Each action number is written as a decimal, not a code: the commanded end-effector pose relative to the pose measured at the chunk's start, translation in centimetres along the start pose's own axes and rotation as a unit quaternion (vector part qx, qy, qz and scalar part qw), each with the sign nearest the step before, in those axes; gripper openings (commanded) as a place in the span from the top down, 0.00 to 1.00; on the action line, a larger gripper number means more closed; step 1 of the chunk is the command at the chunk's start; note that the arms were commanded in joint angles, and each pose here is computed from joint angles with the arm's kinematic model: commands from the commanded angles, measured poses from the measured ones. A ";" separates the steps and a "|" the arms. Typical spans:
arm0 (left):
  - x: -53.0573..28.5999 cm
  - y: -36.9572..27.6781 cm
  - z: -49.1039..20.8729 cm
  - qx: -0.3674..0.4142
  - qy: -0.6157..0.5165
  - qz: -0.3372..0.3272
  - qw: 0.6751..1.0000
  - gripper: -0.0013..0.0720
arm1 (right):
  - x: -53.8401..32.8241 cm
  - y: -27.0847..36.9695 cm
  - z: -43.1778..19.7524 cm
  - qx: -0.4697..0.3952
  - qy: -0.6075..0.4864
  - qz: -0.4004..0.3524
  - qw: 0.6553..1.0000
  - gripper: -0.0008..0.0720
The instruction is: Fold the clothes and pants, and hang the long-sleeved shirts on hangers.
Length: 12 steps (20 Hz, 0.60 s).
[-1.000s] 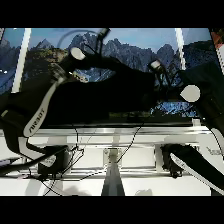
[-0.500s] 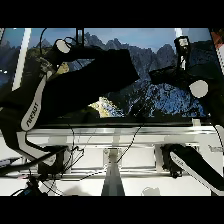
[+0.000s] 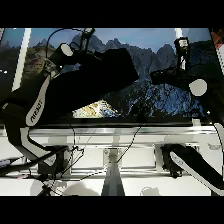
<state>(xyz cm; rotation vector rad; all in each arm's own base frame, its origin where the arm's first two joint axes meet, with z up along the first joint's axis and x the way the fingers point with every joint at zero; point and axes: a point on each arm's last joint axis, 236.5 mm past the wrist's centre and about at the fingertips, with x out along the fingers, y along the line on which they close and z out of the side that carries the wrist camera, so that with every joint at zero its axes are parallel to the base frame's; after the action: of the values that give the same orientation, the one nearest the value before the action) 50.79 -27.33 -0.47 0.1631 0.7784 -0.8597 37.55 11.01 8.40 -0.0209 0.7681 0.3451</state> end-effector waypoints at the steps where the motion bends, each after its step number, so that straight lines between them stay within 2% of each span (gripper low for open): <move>1: 0.9 -3.1 -0.6 0.148 0.017 -0.033 0.988 0.03 | 1.1 -0.3 -0.8 0.001 0.017 -0.002 1.000 0.33; 2: 1.4 -3.3 -0.4 0.174 0.012 -0.029 0.984 0.04 | 1.5 -0.4 -1.0 0.002 0.022 -0.003 1.000 0.33; 5: 3.2 -2.2 0.0 0.178 -0.002 0.007 0.984 0.04 | 3.7 -1.1 -1.3 0.009 0.026 -0.009 1.000 0.33; 7: 4.3 -1.7 -0.4 0.174 -0.002 0.017 0.985 0.05 | 5.9 -1.9 -1.6 0.062 0.026 -0.018 0.998 0.32; 8: 4.9 -1.8 -0.8 0.167 0.002 0.016 0.986 0.15 | 7.2 -2.5 -2.1 0.100 0.032 -0.023 0.994 0.32; 9: 5.3 -1.9 -1.2 0.164 0.007 0.016 0.986 0.40 | 8.6 -3.6 -2.5 0.135 0.041 -0.031 0.990 0.32; 10: 5.4 -1.7 -1.5 0.171 0.013 0.020 0.985 0.73 | 9.8 -4.6 -3.0 0.169 0.051 -0.038 0.984 0.32; 11: 5.4 -1.5 -1.1 0.174 0.007 0.028 0.984 0.96 | 10.8 -5.5 -3.1 0.204 0.058 -0.038 0.977 0.32; 12: 5.2 -0.9 -0.3 0.174 -0.006 0.044 0.984 0.97 | 11.7 -6.2 -3.1 0.240 0.060 -0.032 0.968 0.32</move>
<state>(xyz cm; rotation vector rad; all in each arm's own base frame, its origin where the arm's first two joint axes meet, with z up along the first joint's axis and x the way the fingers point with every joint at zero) 50.84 -31.13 -4.14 0.4768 0.6379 -0.9537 43.09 9.30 0.05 0.2047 0.9090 0.1775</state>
